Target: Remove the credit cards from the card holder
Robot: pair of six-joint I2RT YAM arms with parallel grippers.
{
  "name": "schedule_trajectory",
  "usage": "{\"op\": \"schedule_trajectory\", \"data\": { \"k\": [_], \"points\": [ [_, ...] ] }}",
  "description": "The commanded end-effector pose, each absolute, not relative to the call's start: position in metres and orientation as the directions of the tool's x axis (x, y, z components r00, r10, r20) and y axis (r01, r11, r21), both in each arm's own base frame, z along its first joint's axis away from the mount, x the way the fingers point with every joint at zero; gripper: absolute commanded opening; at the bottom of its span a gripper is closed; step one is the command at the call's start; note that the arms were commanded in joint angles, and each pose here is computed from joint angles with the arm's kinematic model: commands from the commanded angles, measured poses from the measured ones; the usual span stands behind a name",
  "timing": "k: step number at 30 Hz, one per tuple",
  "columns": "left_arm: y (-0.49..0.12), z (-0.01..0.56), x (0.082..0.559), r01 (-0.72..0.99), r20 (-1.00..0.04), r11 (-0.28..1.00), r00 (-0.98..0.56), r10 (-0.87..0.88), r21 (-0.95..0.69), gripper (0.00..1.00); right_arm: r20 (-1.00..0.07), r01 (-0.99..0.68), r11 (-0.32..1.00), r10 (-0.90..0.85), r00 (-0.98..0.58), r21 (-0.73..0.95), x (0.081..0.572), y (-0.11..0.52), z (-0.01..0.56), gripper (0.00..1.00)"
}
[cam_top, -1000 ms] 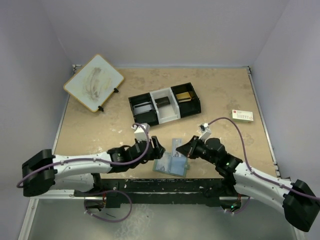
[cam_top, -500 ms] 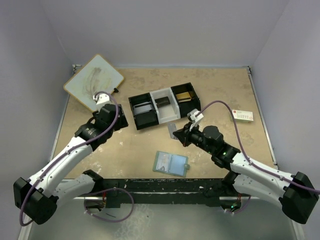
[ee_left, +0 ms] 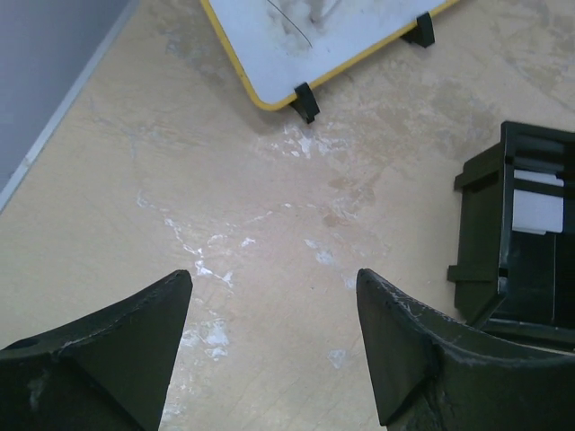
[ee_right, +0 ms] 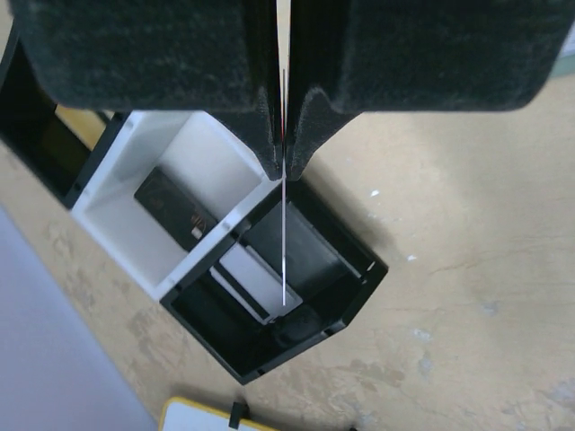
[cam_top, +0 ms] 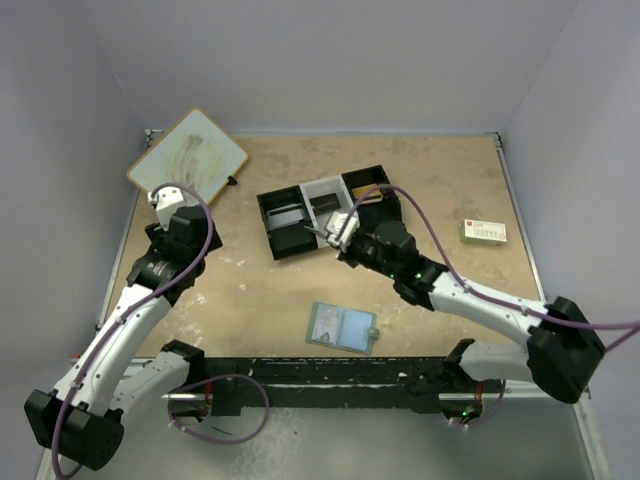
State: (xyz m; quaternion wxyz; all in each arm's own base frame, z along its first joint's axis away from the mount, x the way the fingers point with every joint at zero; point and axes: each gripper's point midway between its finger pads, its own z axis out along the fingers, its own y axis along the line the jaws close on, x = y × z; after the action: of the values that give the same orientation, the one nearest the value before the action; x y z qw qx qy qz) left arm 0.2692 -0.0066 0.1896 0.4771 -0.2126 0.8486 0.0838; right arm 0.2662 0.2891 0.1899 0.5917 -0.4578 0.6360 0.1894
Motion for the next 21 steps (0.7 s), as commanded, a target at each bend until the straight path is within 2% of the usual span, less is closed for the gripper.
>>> {"op": "schedule_trajectory", "data": {
  "k": [1, 6, 9, 12, 21],
  "points": [
    [0.016, 0.213, 0.261, -0.528, -0.895, 0.845, -0.331, -0.298, -0.086, 0.72, -0.847, -0.778, 0.384, -0.411, 0.339, -0.498, 0.294, 0.323, 0.217, 0.00],
    [0.022, 0.221, 0.256, -0.547, -0.906, 0.830, -0.287, -0.312, -0.112, 0.73, -0.768, -0.782, 0.244, -0.493, 0.409, -0.574, 0.325, 0.356, 0.198, 0.00],
    [0.024, 0.223, 0.254, -0.558, -0.910, 0.822, -0.275, -0.312, -0.113, 0.73, -0.737, -0.755, 0.250, -0.534, 0.415, -0.607, 0.353, 0.367, 0.197, 0.00],
    [0.026, 0.225, 0.253, -0.565, -0.912, 0.817, -0.268, -0.312, -0.113, 0.73, -0.678, -0.742, 0.201, -0.602, 0.421, -0.639, 0.372, 0.373, 0.180, 0.00],
    [0.028, 0.229, 0.252, -0.568, -0.916, 0.814, -0.251, -0.313, -0.123, 0.73, -0.586, -0.714, 0.136, -0.686, 0.432, -0.686, 0.405, 0.380, 0.152, 0.00]
  ]
}}
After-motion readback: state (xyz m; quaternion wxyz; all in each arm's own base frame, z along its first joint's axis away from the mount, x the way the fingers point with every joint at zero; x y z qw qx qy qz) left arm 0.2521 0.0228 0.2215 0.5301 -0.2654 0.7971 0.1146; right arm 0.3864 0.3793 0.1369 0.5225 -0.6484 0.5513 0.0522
